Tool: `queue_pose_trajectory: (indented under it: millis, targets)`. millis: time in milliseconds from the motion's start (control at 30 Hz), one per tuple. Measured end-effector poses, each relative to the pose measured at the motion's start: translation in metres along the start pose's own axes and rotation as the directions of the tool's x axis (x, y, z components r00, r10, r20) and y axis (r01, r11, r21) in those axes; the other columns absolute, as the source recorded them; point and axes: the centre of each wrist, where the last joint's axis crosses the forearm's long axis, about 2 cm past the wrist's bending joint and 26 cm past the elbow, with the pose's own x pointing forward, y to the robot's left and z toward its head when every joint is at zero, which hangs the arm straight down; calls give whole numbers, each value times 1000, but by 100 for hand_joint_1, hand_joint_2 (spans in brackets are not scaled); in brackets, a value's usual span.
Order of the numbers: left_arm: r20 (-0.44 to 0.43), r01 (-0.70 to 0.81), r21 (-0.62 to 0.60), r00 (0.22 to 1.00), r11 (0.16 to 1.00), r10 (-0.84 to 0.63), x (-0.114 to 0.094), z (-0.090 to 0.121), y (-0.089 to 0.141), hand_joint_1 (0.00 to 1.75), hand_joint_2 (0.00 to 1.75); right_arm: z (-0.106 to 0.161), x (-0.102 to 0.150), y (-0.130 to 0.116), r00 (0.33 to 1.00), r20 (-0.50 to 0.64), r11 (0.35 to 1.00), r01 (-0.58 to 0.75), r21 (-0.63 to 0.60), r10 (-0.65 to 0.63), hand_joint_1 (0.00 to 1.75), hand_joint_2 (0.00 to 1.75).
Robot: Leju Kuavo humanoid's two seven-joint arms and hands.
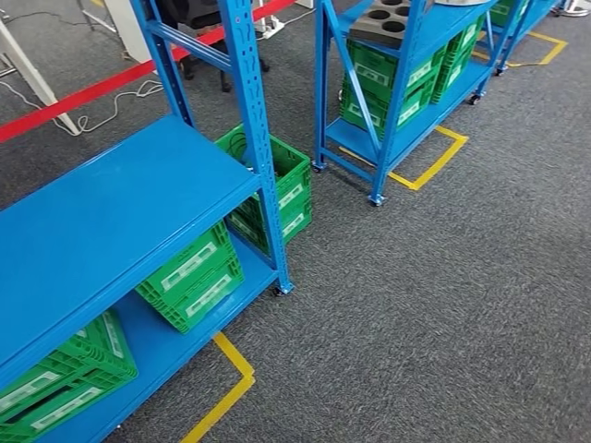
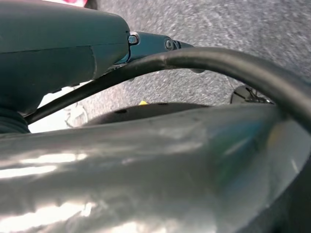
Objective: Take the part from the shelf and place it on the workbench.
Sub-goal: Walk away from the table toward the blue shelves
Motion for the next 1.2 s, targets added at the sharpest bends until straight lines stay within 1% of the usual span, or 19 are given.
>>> queue_pose_trajectory:
  millis: [367,600,967,1200]
  targets:
    - [-2,1,2,1000,1000,-1,-1,0,0,0,0,-1,7,-3,1000,17,1000,0,-6,0,0,0]
    - [-3,4,1,1000,1000,-4,0,0,-1,0,0,0,2,1,1000,6,1000,-6,-8,6,0,0]
    - [-9,4,15,1000,1000,-4,0,0,0,0,0,3,9,9,1000,12,1000,-7,-6,7,0,0]
    - [-8,3,15,1000,1000,-3,0,0,1,0,0,3,12,10,1000,17,1000,-2,-7,2,0,0]
